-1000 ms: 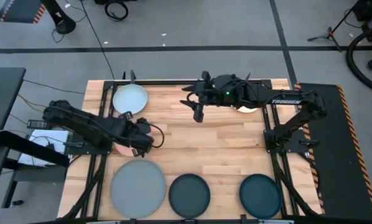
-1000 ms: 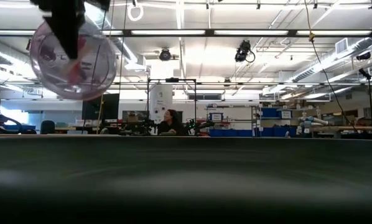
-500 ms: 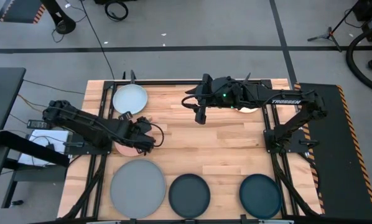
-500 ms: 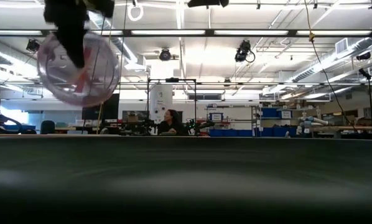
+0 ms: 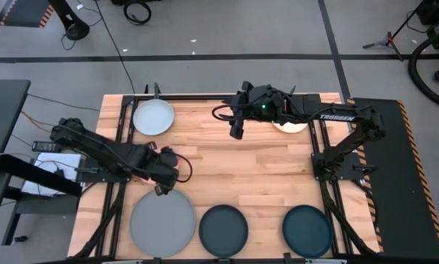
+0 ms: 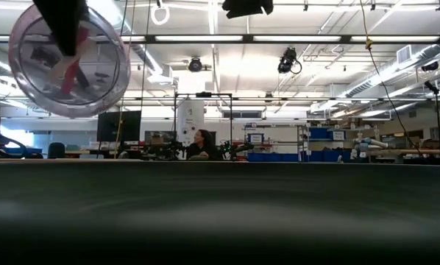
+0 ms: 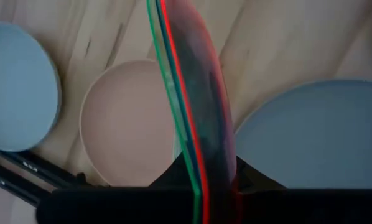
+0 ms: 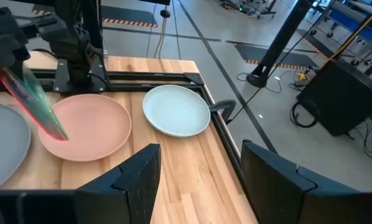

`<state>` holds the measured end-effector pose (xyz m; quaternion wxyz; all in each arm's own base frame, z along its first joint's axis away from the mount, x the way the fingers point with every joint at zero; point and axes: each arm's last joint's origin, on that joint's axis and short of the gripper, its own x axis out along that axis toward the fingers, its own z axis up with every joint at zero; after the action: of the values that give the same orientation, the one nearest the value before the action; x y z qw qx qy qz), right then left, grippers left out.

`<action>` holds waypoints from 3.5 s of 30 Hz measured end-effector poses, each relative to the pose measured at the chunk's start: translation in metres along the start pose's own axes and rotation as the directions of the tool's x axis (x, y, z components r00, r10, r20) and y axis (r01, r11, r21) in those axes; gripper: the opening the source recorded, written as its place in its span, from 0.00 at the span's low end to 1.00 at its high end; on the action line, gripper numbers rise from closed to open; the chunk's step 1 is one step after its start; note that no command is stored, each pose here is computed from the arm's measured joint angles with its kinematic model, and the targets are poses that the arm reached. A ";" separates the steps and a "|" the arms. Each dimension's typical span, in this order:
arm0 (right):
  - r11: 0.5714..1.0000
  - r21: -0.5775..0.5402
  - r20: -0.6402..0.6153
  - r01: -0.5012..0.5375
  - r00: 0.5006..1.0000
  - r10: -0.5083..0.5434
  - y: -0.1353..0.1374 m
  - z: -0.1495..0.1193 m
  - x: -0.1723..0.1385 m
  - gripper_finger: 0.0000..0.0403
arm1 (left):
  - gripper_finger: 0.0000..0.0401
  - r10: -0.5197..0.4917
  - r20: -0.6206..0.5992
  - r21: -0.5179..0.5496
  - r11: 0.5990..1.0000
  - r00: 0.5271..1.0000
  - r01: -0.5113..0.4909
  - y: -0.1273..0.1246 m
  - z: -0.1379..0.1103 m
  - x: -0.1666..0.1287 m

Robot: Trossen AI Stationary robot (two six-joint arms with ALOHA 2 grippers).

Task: Stack plastic plates
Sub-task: Stack the stacked plates on top of the orange plate, then stack the stacked plates on top of the light blue plate

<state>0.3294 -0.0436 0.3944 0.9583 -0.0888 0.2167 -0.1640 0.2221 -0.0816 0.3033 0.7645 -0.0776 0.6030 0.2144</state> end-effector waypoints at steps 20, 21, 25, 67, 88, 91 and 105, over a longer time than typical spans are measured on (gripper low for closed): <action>0.999 -0.014 -0.010 -0.031 0.999 0.031 0.010 0.000 -0.003 0.56 | 0.04 0.280 0.031 -0.056 0.959 0.959 -0.278 0.006 -0.027 0.061; 0.999 -0.015 -0.012 -0.033 0.999 0.033 0.011 0.000 -0.003 0.56 | 0.04 0.278 0.017 -0.052 0.959 0.960 -0.277 0.006 -0.029 0.066; 0.999 -0.026 -0.035 -0.040 0.999 0.039 0.015 -0.002 -0.004 0.56 | 0.04 0.289 -0.021 -0.055 0.955 0.957 -0.290 0.008 -0.039 0.082; 0.966 0.059 -0.392 -0.251 0.884 0.254 0.054 -0.035 -0.025 0.79 | 0.65 -0.083 -0.130 -0.370 0.928 0.988 0.029 0.008 -0.032 0.117; 0.929 -0.122 -0.397 -0.350 0.875 0.278 0.028 -0.039 -0.015 0.79 | 0.52 -0.082 -0.216 -0.441 0.897 0.973 -0.023 -0.031 0.008 0.129; 0.941 -0.075 -0.382 -0.329 0.882 0.278 0.025 -0.037 -0.014 0.79 | 0.52 -0.069 -0.223 -0.435 0.900 0.972 -0.036 -0.028 0.008 0.129; 0.964 0.046 -0.361 -0.261 0.896 0.259 0.039 -0.034 -0.018 0.79 | 0.52 -0.102 -0.257 -0.340 0.941 0.961 0.009 -0.012 0.005 0.152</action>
<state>0.3101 -0.0042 0.3618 0.9146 -0.0287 0.4004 -0.0478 0.2587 -0.0546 0.1575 0.6562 -0.2521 0.6540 0.2795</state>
